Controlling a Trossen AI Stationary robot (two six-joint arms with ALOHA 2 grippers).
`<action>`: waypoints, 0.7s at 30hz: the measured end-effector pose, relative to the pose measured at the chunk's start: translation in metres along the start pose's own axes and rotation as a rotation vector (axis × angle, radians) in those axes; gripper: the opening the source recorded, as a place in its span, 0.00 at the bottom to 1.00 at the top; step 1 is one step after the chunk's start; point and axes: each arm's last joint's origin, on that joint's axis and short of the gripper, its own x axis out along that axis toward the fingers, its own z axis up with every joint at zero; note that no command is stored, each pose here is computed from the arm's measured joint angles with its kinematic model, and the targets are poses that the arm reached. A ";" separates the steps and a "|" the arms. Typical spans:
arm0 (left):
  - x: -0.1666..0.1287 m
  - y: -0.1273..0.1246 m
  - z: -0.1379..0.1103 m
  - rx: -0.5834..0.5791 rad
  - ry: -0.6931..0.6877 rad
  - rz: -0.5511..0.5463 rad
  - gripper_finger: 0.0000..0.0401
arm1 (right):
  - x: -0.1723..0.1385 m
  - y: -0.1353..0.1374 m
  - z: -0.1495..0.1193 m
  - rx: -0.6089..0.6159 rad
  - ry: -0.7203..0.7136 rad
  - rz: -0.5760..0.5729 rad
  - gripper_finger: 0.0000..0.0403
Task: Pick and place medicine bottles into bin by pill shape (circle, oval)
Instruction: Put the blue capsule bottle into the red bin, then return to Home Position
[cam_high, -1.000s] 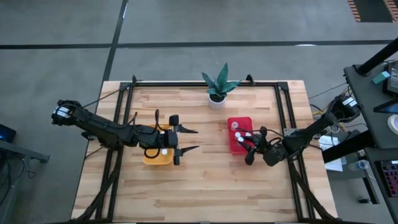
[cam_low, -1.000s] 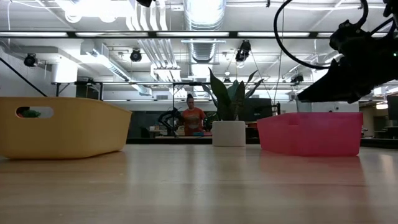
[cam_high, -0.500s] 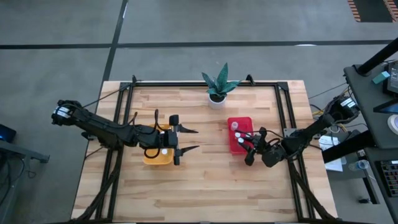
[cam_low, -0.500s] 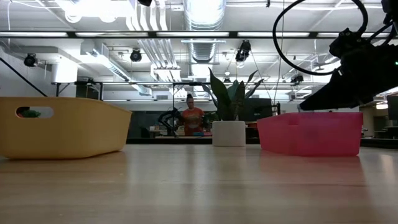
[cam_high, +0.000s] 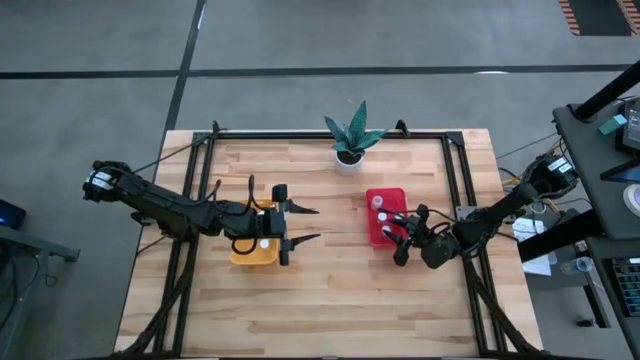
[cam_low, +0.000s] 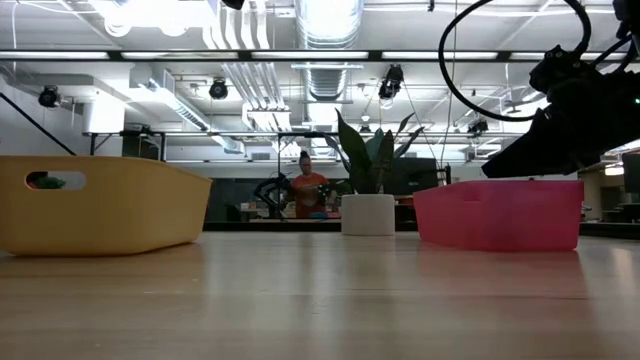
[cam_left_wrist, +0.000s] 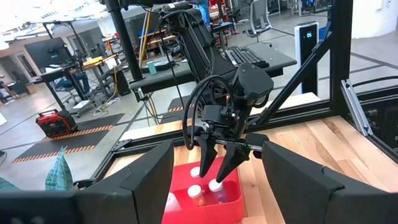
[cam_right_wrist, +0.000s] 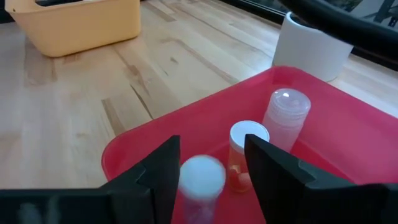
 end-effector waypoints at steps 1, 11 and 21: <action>0.000 0.000 0.000 0.000 0.000 0.000 0.57 | 0.000 0.000 0.000 0.001 -0.001 0.001 0.43; -0.004 -0.010 0.002 0.003 -0.005 -0.040 0.57 | -0.001 0.014 0.022 -0.003 -0.038 0.041 0.43; -0.043 -0.014 -0.004 0.061 -0.025 -0.081 0.57 | -0.005 0.046 0.070 -0.256 -0.114 0.193 0.37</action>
